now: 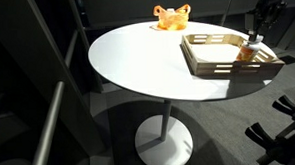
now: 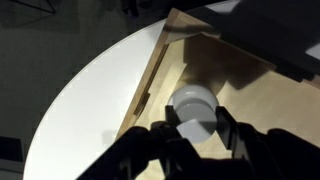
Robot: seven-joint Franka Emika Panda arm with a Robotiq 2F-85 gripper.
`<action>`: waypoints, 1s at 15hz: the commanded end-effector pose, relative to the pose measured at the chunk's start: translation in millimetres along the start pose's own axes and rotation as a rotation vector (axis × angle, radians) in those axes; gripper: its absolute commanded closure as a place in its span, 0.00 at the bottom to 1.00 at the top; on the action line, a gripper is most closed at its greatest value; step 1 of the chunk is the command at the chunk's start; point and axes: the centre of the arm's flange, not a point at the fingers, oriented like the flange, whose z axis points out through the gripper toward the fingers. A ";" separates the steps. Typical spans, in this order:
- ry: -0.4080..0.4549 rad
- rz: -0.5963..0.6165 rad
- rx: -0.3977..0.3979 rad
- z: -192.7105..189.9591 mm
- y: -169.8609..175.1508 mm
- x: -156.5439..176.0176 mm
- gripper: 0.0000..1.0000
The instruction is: Remove the white lid from the white container
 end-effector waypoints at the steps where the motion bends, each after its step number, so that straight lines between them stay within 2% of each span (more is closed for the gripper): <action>1: 0.037 -0.018 -0.018 -5.8 -1.5 6.0 0.81; 8: 0.092 -0.114 -0.031 -6.3 -7.2 14.1 0.81; 12: 0.093 -0.247 -0.025 -2.6 -10.6 22.7 0.81; 15: 0.085 -0.370 -0.049 -1.7 -14.7 30.1 0.81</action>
